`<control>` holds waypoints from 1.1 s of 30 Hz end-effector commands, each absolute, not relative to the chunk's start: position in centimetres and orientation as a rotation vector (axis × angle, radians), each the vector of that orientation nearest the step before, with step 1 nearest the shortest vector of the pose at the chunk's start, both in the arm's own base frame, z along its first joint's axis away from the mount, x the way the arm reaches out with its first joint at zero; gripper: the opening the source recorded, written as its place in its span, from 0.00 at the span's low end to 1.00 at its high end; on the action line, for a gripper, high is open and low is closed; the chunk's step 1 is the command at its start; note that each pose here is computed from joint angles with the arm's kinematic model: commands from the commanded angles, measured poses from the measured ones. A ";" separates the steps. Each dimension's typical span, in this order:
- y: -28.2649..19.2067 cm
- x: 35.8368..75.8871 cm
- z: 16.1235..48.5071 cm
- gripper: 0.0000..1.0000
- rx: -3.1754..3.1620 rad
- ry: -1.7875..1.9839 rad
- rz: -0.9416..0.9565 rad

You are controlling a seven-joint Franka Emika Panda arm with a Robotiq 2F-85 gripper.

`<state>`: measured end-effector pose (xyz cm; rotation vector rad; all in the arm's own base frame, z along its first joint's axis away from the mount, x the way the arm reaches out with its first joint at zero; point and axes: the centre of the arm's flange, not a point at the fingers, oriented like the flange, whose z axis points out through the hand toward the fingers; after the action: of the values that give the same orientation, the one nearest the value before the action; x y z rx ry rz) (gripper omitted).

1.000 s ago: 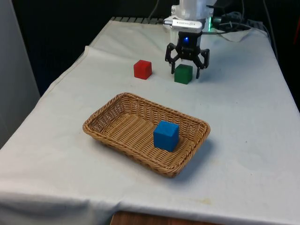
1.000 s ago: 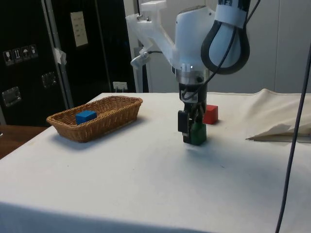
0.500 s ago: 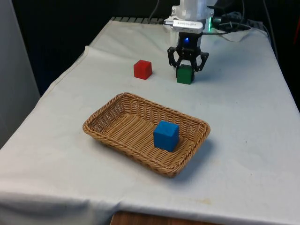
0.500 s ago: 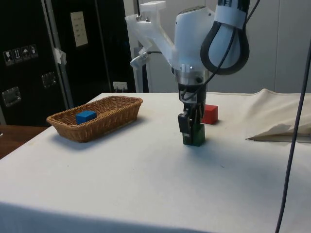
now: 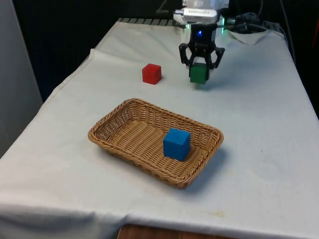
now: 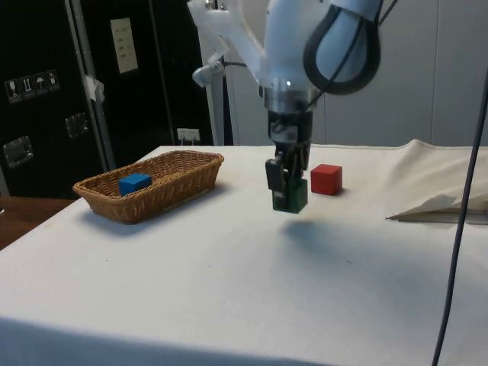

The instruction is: Pick up exactly two blocks and place them into the basket.

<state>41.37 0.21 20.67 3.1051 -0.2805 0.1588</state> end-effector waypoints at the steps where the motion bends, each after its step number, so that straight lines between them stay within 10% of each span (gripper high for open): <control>1: 0.0 41.7 20.7 0.00 3.097 -0.281 0.151; 33: -3.8 49.6 28.5 0.00 3.102 -0.230 0.199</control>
<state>49.70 -3.62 28.28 3.0996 -0.2322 0.2058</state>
